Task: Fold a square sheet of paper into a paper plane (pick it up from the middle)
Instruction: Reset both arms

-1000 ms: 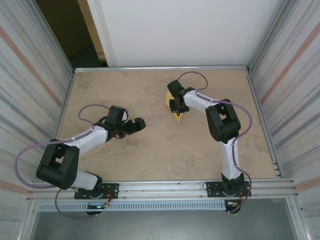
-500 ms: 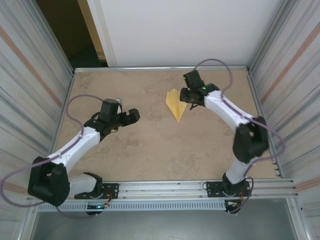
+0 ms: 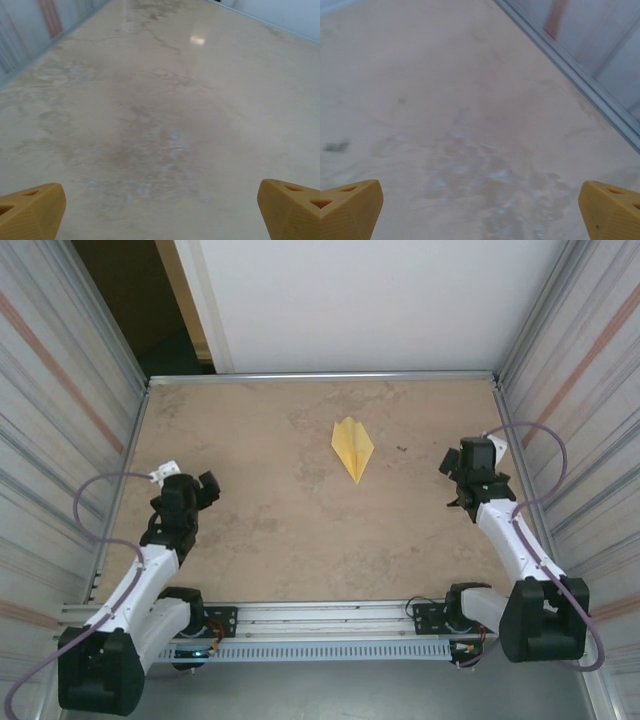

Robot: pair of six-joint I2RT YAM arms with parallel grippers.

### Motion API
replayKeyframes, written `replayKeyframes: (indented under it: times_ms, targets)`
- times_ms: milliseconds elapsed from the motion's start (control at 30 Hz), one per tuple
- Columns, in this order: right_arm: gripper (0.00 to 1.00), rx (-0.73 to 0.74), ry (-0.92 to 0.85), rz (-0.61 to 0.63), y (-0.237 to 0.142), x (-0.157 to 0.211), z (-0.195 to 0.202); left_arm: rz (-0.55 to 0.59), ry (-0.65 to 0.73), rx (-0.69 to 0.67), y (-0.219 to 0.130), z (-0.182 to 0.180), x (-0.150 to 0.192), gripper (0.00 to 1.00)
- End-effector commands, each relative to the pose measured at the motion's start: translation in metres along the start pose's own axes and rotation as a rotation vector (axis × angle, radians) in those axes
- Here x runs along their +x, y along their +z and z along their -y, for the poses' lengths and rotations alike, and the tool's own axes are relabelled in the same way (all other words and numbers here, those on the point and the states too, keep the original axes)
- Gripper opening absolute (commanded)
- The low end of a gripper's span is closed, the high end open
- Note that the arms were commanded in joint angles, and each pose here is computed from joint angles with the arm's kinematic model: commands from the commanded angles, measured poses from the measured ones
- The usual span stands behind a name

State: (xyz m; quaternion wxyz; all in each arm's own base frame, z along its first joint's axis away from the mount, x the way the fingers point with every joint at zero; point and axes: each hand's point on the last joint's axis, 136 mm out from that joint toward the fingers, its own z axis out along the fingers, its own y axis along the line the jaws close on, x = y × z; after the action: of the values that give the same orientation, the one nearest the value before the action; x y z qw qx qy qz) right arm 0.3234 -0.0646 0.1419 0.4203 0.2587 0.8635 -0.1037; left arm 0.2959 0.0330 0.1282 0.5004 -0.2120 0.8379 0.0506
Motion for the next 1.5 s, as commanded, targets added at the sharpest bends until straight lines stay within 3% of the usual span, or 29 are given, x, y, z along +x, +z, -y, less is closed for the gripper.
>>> replayKeyframes:
  times_ms: [0,233,400,567,967,1167,1467]
  targets:
    - [0.99,-0.021,0.01,0.093,0.017,-0.01,-0.003,0.17,0.041,-0.029,0.001,-0.007,-0.035,0.99]
    - [0.99,-0.083,-0.063,0.161,0.041,0.0,-0.018,0.217,0.2,0.158,0.019,0.028,-0.023,0.99]
    - [0.99,-0.189,-0.1,0.296,0.033,0.001,-0.026,0.22,0.282,0.293,0.026,0.054,-0.013,0.99]
    - [0.99,-0.27,-0.098,0.314,0.037,0.005,-0.035,0.227,0.324,0.341,0.036,0.065,-0.012,0.99]
    - [0.99,-0.358,-0.102,0.287,0.056,0.014,-0.047,0.17,0.315,0.347,0.079,0.063,0.001,0.99]
    - [0.99,-0.371,-0.132,0.259,0.067,0.024,-0.055,0.111,0.329,0.338,0.088,0.066,0.002,0.99]
    - [0.99,-0.326,-0.175,0.252,0.07,0.023,-0.061,0.116,0.366,0.311,0.088,0.071,0.003,0.99]
